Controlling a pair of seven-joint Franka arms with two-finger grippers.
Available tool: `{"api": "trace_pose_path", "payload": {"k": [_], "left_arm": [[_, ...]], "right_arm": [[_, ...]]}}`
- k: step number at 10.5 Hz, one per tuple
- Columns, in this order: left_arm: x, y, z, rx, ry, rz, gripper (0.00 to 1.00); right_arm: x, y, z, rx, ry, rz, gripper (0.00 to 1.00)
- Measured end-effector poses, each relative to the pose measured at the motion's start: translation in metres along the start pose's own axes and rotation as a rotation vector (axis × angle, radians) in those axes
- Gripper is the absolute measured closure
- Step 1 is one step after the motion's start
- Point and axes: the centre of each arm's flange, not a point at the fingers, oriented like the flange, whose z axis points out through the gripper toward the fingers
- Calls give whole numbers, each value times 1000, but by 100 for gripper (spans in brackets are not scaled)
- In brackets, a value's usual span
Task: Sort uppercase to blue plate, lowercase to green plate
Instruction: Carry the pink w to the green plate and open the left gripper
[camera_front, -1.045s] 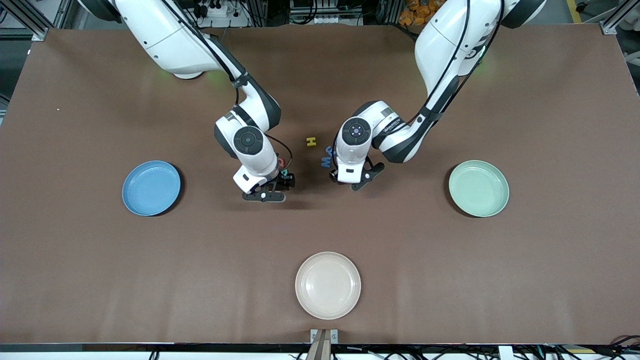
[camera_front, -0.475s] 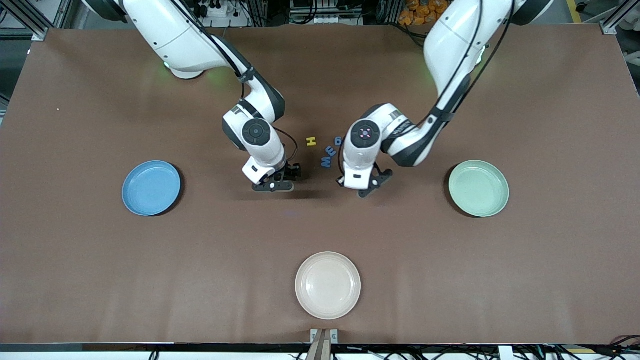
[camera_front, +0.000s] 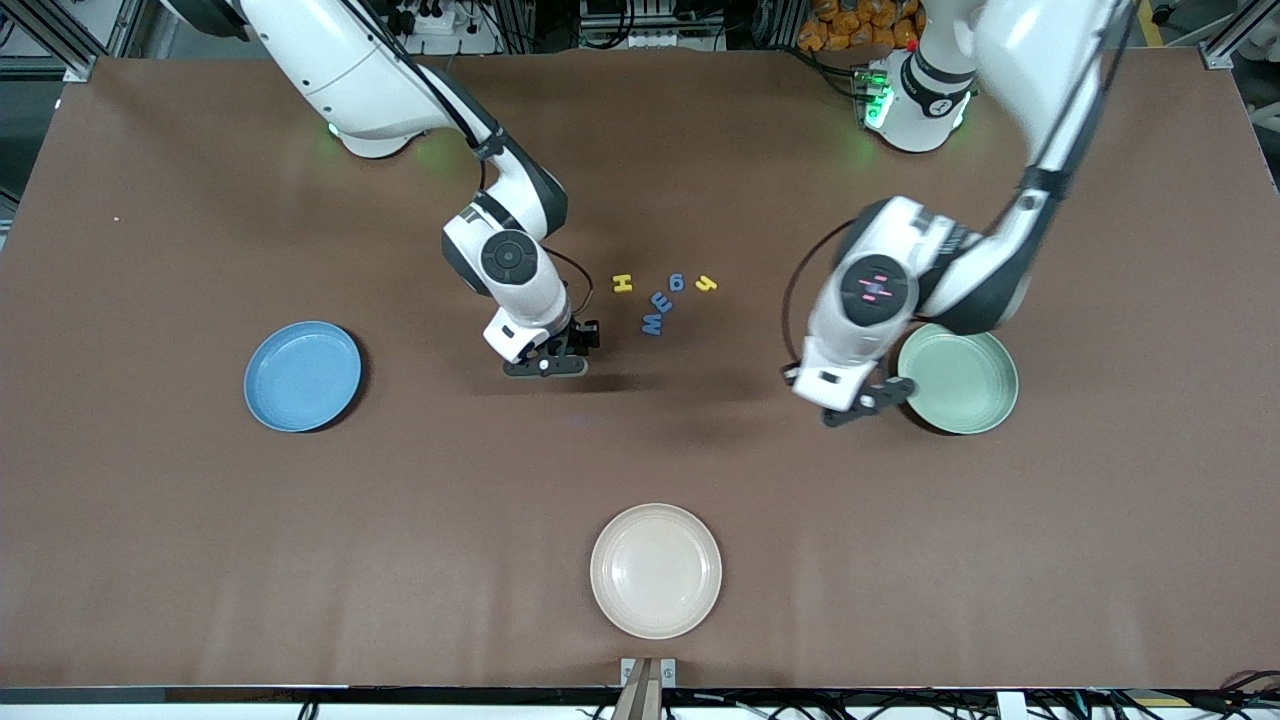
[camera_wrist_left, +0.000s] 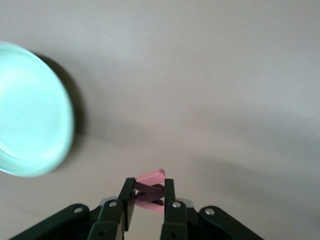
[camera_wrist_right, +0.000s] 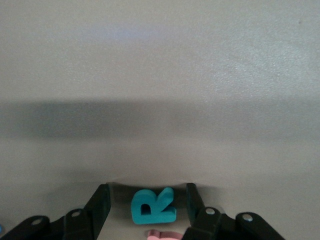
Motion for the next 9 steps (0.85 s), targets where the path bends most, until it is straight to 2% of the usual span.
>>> {"api": "trace_pose_path", "payload": {"k": [3, 5, 6, 7, 9], "left_arm": [[51, -98, 9, 17, -69, 266, 73], [69, -150, 29, 17, -110, 391, 73], [74, -169, 43, 20, -131, 424, 73], [73, -179, 62, 18, -146, 440, 73], [60, -174, 99, 5, -158, 462, 73]], "right_arm": [[-1, 10, 1, 13, 2, -2, 42], [-3, 9, 0, 13, 1, -5, 44], [-4, 7, 0, 14, 0, -9, 46], [-6, 4, -1, 17, -1, -13, 53], [-8, 2, -2, 18, -2, -17, 59]]}}
